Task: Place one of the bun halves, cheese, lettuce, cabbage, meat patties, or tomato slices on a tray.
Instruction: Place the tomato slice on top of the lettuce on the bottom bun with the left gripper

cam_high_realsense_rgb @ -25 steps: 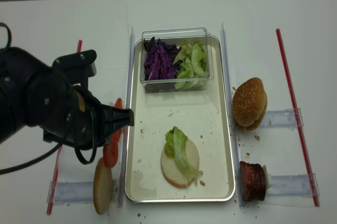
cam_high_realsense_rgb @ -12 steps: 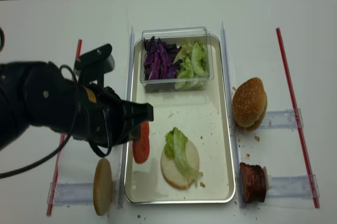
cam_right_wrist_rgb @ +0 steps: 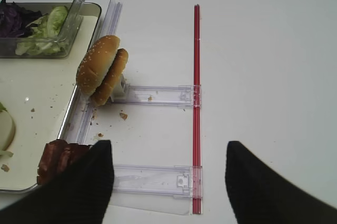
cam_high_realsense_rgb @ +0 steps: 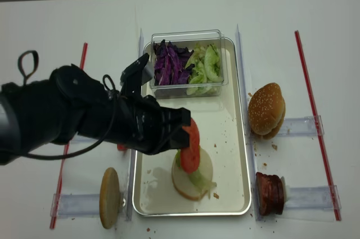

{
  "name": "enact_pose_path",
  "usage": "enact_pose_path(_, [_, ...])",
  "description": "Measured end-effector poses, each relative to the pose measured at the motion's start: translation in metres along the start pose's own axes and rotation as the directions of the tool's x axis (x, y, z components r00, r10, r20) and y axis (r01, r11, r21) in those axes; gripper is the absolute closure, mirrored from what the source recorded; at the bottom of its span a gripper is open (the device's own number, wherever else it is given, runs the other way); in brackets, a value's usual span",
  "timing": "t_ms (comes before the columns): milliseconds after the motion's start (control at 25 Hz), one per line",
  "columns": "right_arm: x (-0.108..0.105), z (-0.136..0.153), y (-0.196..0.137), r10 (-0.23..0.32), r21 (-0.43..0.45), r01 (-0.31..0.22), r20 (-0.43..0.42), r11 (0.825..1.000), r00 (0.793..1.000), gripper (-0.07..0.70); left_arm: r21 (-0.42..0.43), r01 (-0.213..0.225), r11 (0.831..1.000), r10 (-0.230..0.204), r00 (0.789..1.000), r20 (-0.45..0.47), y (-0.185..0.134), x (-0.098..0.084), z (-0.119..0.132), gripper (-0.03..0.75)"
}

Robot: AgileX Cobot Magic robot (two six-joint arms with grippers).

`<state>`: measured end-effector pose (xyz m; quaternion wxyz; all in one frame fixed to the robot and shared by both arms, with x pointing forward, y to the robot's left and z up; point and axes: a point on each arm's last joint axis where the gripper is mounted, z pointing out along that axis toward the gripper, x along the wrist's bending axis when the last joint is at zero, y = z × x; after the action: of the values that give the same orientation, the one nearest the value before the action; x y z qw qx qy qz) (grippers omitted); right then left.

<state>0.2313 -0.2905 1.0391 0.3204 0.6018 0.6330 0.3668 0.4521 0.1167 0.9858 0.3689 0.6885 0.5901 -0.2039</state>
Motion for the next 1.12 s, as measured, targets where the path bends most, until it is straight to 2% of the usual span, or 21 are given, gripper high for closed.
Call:
enact_pose_path(120, [0.0, 0.0, 0.0, 0.0, 0.0, 0.0, 0.0, 1.0, 1.0, 0.164, -0.025, 0.03, 0.999, -0.028, 0.997, 0.074, -0.001, 0.005, 0.011, 0.725])
enact_pose_path(280, [0.0, 0.0, 0.0, 0.0, 0.0, 0.0, 0.0, 1.0, 1.0, 0.164, -0.032, 0.044, 0.999, -0.041, 0.994, 0.098, -0.009, 0.015, 0.019, 0.725])
enact_pose_path(480, [0.0, 0.0, 0.0, 0.0, 0.0, 0.0, 0.0, 1.0, 1.0, 0.164, -0.019, 0.063, 0.998, -0.062, 0.994, 0.086, -0.017, 0.025, 0.025, 0.725])
enact_pose_path(720, [0.0, 0.0, 0.0, 0.0, 0.0, 0.0, 0.0, 1.0, 1.0, 0.164, -0.02, 0.041, 0.999, -0.039, 0.996, 0.083, -0.017, 0.033, 0.034, 0.725])
enact_pose_path(1120, [0.0, 0.0, 0.0, 0.0, 0.0, 0.0, 0.0, 1.0, 1.0, 0.164, 0.063, 0.109, 0.992, -0.112, 0.992, 0.053, -0.024, 0.054, 0.057, 0.725])
